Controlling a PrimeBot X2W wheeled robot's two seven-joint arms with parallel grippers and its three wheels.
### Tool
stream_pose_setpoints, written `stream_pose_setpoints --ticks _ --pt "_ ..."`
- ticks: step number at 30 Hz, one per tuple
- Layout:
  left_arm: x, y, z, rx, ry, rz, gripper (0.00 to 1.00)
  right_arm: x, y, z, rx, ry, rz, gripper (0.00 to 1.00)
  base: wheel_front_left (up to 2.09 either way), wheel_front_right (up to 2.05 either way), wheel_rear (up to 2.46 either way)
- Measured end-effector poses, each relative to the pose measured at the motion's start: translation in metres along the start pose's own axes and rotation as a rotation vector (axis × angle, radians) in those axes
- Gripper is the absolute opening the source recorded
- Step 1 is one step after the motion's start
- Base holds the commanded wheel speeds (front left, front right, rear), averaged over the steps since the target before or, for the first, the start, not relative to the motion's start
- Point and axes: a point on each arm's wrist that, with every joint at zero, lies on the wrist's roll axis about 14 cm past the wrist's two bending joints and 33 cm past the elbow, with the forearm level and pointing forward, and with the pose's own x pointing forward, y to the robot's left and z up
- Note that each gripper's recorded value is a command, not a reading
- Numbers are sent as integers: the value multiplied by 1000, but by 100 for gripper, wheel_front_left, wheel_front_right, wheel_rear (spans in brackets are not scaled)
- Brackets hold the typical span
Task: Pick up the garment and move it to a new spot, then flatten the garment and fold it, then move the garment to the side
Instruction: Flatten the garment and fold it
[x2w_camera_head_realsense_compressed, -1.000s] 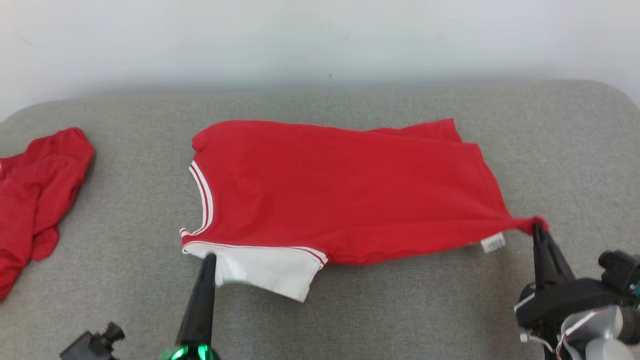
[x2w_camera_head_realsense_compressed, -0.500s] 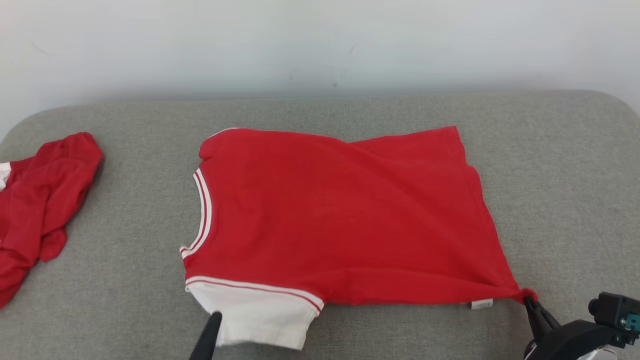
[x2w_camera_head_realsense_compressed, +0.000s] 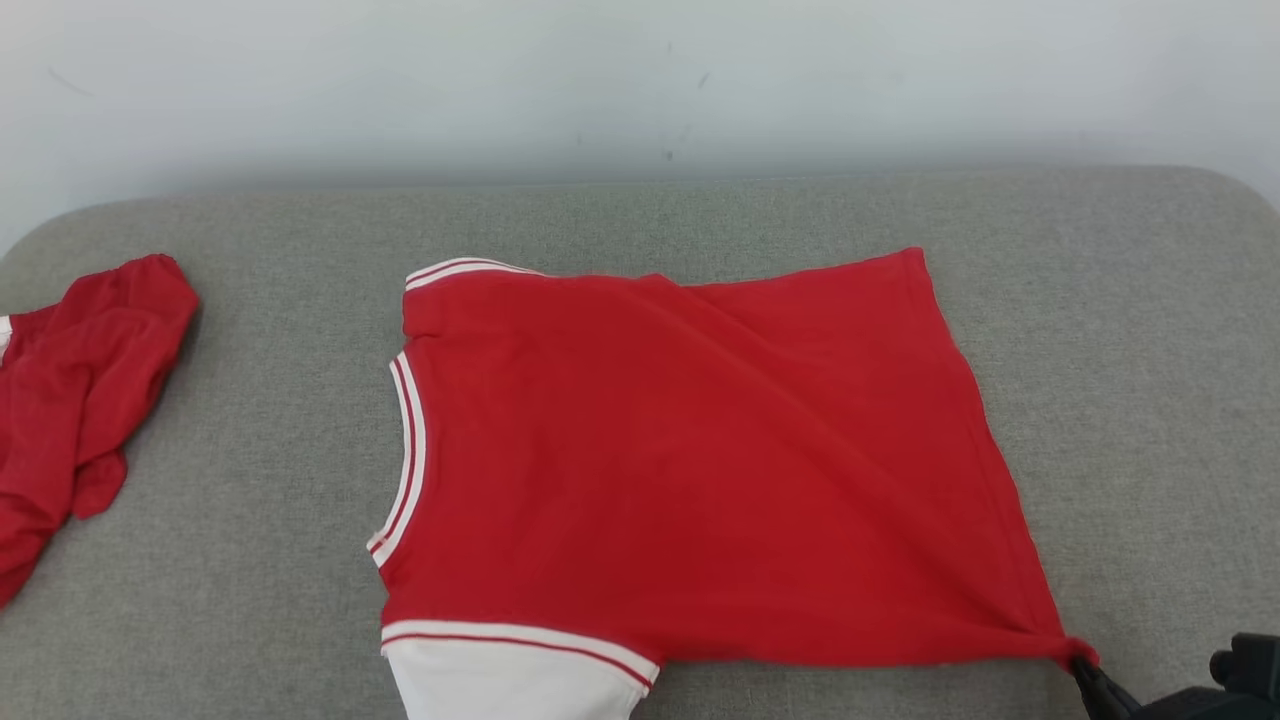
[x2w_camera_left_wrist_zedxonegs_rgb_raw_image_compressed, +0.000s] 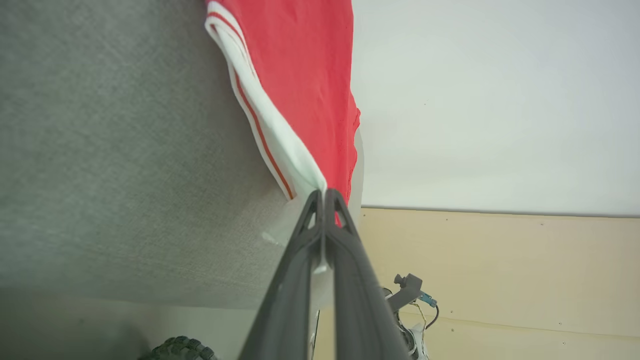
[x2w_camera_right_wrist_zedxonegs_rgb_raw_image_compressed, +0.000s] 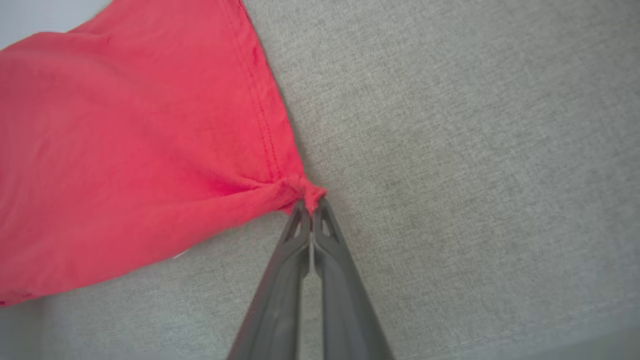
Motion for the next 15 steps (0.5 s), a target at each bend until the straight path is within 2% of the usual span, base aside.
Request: stream_pose_setpoints --ticks 5,10,12,15 --pt "-11 9 -15 -45 73 38 0 -7 -6 -15 21 62 -8 0 0 0 0" --pt "-26 24 -29 -76 145 130 0 -16 -12 -30 33 122 -17 0 0 0 0" --pt "-26 22 -26 -84 135 125 0 -19 -12 -34 44 137 -12 0 0 0 0" --pt "-21 6 -13 -68 78 56 0 -20 -10 -24 43 95 -2 0 0 0 0"
